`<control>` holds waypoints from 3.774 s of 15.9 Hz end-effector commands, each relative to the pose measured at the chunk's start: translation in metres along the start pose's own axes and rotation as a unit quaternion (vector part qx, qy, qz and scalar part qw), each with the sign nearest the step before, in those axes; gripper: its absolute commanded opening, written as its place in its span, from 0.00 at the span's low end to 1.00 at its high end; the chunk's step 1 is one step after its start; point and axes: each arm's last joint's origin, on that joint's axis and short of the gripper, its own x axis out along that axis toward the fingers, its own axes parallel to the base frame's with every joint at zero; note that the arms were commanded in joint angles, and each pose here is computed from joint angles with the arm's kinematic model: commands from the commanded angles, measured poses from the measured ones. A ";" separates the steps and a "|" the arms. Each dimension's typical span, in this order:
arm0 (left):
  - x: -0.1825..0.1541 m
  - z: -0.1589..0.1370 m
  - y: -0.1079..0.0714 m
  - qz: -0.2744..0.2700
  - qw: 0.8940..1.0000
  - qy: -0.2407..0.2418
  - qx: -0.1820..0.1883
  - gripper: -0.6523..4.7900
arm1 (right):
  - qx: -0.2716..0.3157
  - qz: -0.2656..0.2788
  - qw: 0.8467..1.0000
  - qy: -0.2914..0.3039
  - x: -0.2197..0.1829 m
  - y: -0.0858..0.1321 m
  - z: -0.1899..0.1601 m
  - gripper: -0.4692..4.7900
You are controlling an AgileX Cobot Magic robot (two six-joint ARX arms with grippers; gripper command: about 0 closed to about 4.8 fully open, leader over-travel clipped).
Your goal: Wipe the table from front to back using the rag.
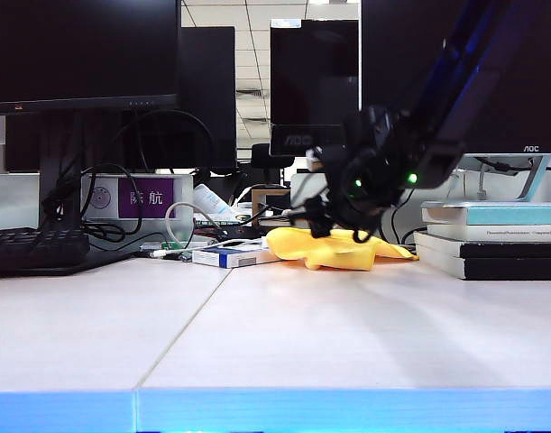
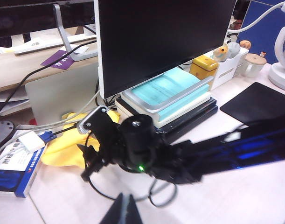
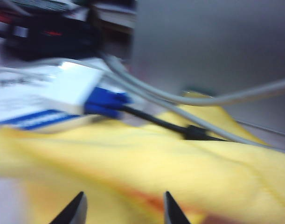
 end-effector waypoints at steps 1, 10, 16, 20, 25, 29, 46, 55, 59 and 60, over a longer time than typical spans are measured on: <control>-0.002 0.003 -0.001 -0.005 1.000 -0.011 0.000 0.11 | 0.004 0.009 1.000 0.022 0.030 -0.019 -0.006 0.50; -0.002 0.003 -0.001 -0.005 1.000 -0.010 0.000 0.11 | -0.023 0.028 0.996 0.080 0.085 -0.014 -0.013 0.08; 0.000 0.003 -0.001 -0.005 1.000 -0.008 0.000 0.11 | -0.033 0.050 0.984 0.165 0.072 -0.002 -0.007 0.08; 0.000 0.003 -0.001 -0.015 1.000 -0.008 0.000 0.11 | -0.035 0.053 0.977 0.204 0.063 -0.003 -0.001 0.08; 0.000 0.002 -0.002 -0.027 1.000 -0.008 0.000 0.11 | -0.037 0.059 0.966 0.248 0.047 -0.006 0.014 0.08; 0.000 0.002 -0.002 -0.027 1.000 -0.008 0.000 0.11 | -0.032 0.090 0.943 0.319 0.036 -0.002 0.007 0.08; 0.000 0.002 -0.002 -0.027 1.000 -0.008 0.000 0.11 | -0.006 0.104 0.825 0.555 -0.023 0.025 0.004 0.08; 0.000 0.002 -0.002 -0.027 1.000 -0.008 0.000 0.11 | -0.045 0.119 0.766 0.630 -0.056 0.048 0.014 0.08; 0.000 0.002 -0.002 -0.027 1.000 -0.008 0.000 0.11 | -0.047 0.121 0.772 0.622 -0.061 0.050 0.023 0.08; 0.000 0.002 -0.002 -0.027 1.000 -0.008 0.000 0.11 | -0.049 0.124 0.774 0.619 -0.063 0.052 0.026 0.08</control>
